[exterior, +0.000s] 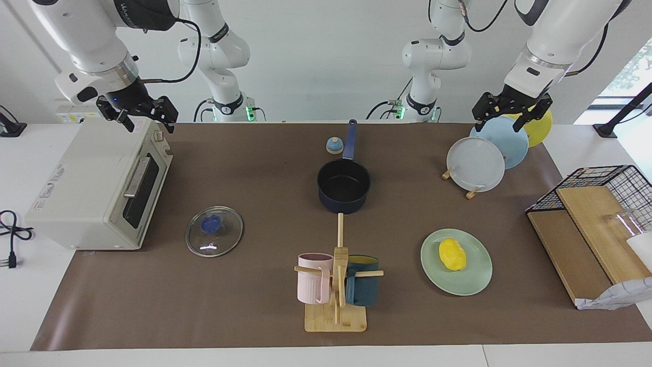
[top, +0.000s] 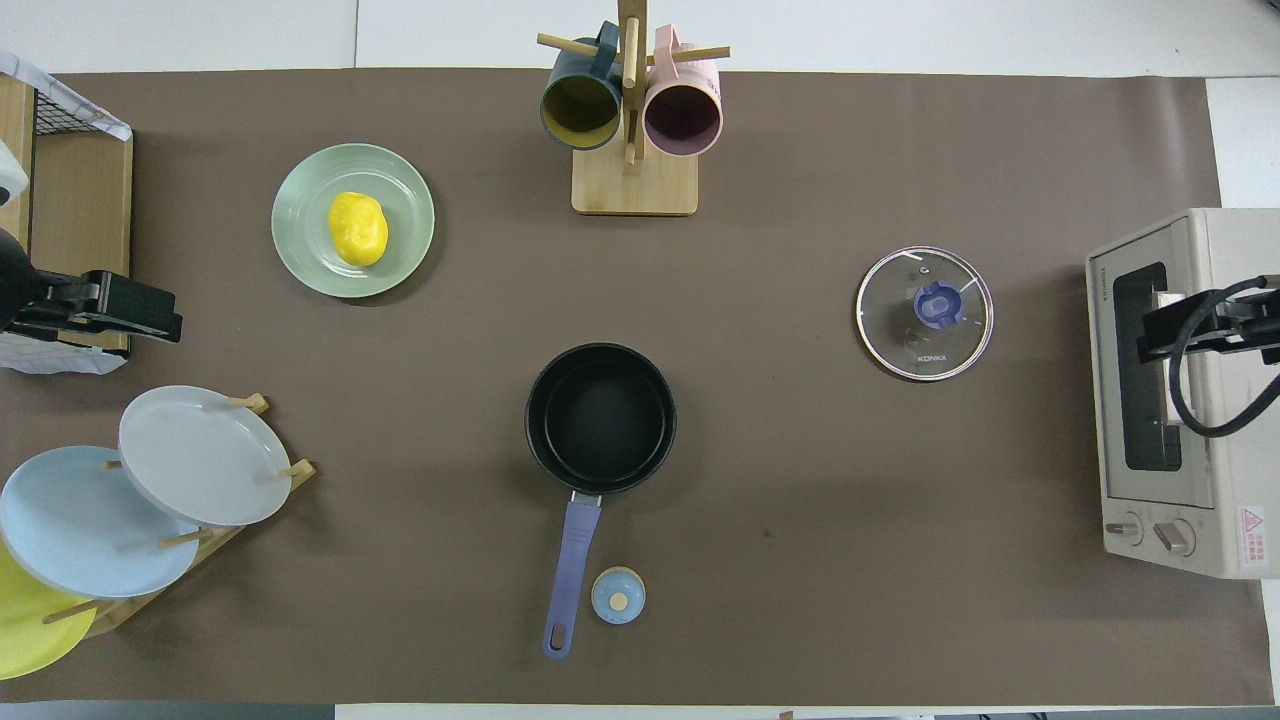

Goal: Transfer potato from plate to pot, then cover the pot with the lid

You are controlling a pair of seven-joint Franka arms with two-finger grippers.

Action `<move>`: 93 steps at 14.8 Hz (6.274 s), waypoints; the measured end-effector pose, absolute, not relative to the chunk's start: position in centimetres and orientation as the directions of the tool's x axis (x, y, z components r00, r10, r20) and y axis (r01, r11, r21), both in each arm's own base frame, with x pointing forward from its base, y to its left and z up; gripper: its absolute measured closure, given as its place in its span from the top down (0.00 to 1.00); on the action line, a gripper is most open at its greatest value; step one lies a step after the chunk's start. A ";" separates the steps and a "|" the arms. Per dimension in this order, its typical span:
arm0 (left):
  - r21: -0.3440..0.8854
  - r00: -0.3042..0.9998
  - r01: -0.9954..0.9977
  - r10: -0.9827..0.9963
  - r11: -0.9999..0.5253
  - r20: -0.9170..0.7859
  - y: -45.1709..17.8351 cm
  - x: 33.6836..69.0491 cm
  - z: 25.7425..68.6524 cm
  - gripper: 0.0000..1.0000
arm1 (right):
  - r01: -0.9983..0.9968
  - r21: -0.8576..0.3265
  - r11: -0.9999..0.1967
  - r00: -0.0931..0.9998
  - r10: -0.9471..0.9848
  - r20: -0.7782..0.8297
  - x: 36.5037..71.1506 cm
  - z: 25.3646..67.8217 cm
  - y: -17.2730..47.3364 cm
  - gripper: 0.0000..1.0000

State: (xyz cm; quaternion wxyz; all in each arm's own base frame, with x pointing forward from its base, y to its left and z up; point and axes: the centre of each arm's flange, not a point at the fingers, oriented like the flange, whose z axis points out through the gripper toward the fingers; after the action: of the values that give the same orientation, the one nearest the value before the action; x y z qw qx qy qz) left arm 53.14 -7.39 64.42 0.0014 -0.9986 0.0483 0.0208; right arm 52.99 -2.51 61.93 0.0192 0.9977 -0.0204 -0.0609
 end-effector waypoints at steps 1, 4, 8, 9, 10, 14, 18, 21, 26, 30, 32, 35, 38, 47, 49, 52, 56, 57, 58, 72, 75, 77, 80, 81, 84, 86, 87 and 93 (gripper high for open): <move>0.000 0.994 -0.097 -0.096 -0.995 -0.042 -7.4 53.1 64.4 1.00 | -0.038 0.041 -0.998 0.992 -0.043 -0.121 53.0 61.9 -2.5 1.00; 0.005 0.995 -0.096 -0.096 -0.995 -0.041 -7.4 53.1 64.5 1.00 | -0.038 0.041 -0.998 0.992 -0.043 -0.121 53.0 61.9 -2.5 1.00; 0.006 0.995 -0.094 -0.094 -0.996 -0.045 -7.3 53.1 64.3 1.00 | -0.038 0.041 -0.998 0.992 -0.043 -0.121 53.0 61.9 -2.5 1.00; 0.006 0.995 -0.093 -0.093 -0.996 -0.044 -7.3 53.1 64.3 1.00 | -0.038 0.041 -0.998 0.992 -0.043 -0.121 53.0 61.9 -2.5 1.00; 0.008 0.995 -0.093 -0.093 -0.996 -0.035 -7.3 53.1 64.4 1.00 | -0.038 0.041 -0.998 0.992 -0.043 -0.121 53.0 61.9 -2.5 1.00; 0.022 0.995 -0.098 -0.098 -0.995 0.002 -7.8 53.9 64.2 1.00 | -0.038 0.041 -0.998 0.992 -0.043 -0.121 53.0 61.9 -2.5 1.00; 0.054 0.995 -0.098 -0.099 -0.994 -0.004 -8.6 57.7 59.4 1.00 | -0.038 0.041 -0.998 0.992 -0.043 -0.121 53.0 61.9 -2.5 1.00; 0.073 0.995 -0.094 -0.093 -0.993 0.017 -9.4 62.5 52.9 1.00 | -0.038 0.041 -0.998 0.992 -0.043 -0.121 53.0 61.9 -2.5 1.00; 0.080 0.992 -0.112 -0.106 -0.991 0.069 -11.8 68.0 42.1 1.00 | -0.038 0.041 -0.998 0.992 -0.043 -0.121 53.0 61.9 -2.5 1.00; 0.043 0.987 -0.135 -0.131 -0.990 0.089 -13.1 69.2 38.3 1.00 | -0.028 0.041 -0.999 0.992 -0.033 -0.122 53.0 61.9 -2.0 1.00; 0.030 0.988 -0.133 -0.131 -0.991 0.083 -12.7 69.4 37.5 1.00 | -0.019 0.041 -0.999 0.992 -0.024 -0.122 53.0 61.9 -1.5 1.00; 0.008 0.991 -0.092 -0.091 -0.996 0.096 -12.5 69.8 36.1 1.00 | -0.001 0.011 -1.000 0.995 -0.002 -0.099 53.4 61.3 -1.0 1.00; 0.006 0.992 -0.070 -0.069 -0.998 0.105 -12.5 70.1 34.4 1.00 | 0.026 -0.022 -0.999 1.000 0.026 -0.009 54.1 58.1 0.2 1.00; 0.009 0.992 -0.046 -0.044 -0.999 0.119 -12.2 69.6 32.2 1.00 | 0.112 -0.015 -0.994 0.993 0.111 0.043 58.5 43.4 5.7 1.00; 0.009 0.992 -0.045 -0.044 -0.999 0.119 -12.2 69.6 32.2 0.96 | 0.124 -0.012 -0.992 0.991 0.123 0.057 59.5 40.7 6.0 1.00; 0.009 0.992 -0.045 -0.043 -0.999 0.123 -12.1 69.7 32.4 0.65 | 0.179 -0.007 -0.984 0.982 0.178 0.056 60.0 38.3 6.2 1.00; 0.010 0.989 -0.043 -0.042 -0.999 0.141 -12.1 70.1 33.7 0.65 | 0.261 -0.002 -0.965 0.964 0.261 0.049 59.9 35.5 6.1 1.00; 0.010 0.988 -0.042 -0.040 -0.999 0.147 -12.1 70.2 35.3 0.65 | 0.269 -0.002 -0.963 0.962 0.269 0.044 59.9 35.1 6.1 1.00; 0.016 0.989 -0.037 -0.034 -0.999 0.147 -12.2 69.9 37.8 0.65 | 0.272 -0.002 -0.962 0.961 0.272 0.045 59.9 34.8 6.1 1.00; 0.121 0.998 0.048 0.053 -0.992 0.039 -34.8 47.0 49.4 0.65 | 0.237 0.003 -0.972 0.970 0.237 0.057 60.6 32.7 3.8 0.91; 0.123 0.998 0.026 0.032 -0.992 0.045 -36.2 45.5 44.4 0.65 | 0.237 0.002 -0.972 0.970 0.237 0.050 60.4 32.3 3.8 0.77; 0.118 0.999 0.015 0.020 -0.993 0.039 -36.8 44.8 41.9 0.65 | 0.237 0.001 -0.972 0.970 0.237 0.049 60.4 32.3 3.8 0.74; 0.111 0.999 0.010 0.013 -0.994 0.029 -37.3 44.3 40.6 0.65 | 0.237 0.002 -0.971 0.970 0.237 0.049 60.4 32.3 3.9 0.66; 0.109 1.000 0.009 0.012 -0.994 0.027 -37.3 44.2 40.3 0.65 | 0.237 0.001 -0.971 0.970 0.237 0.049 60.4 32.3 3.9 0.66; 0.109 1.000 0.000 0.003 -0.994 0.029 -37.7 43.7 38.1 0.65 | 0.239 -0.001 -0.971 0.970 0.239 0.041 60.4 32.5 4.0 0.66; 0.107 1.000 -0.003 -0.001 -0.994 0.025 -38.0 43.7 36.9 0.65 | 0.246 -0.005 -0.969 0.969 0.246 0.023 60.7 33.2 4.5 0.66; 0.105 1.000 -0.004 -0.002 -0.994 0.024 -38.1 43.8 36.5 0.65 | 0.250 -0.007 -0.968 0.968 0.250 0.016 60.9 33.9 4.9 0.66; 0.095 0.999 -0.026 -0.024 -0.995 0.026 -39.6 43.2 33.3 0.65 | 0.231 -0.016 -0.973 0.972 0.232 -0.035 61.6 39.8 10.6 0.66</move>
State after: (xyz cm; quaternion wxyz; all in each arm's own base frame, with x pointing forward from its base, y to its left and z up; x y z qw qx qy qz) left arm 43.18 -39.58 33.28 -0.0479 -0.9987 0.0126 -0.0122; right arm 61.61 10.61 39.82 -0.0058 0.9930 0.1166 -0.0182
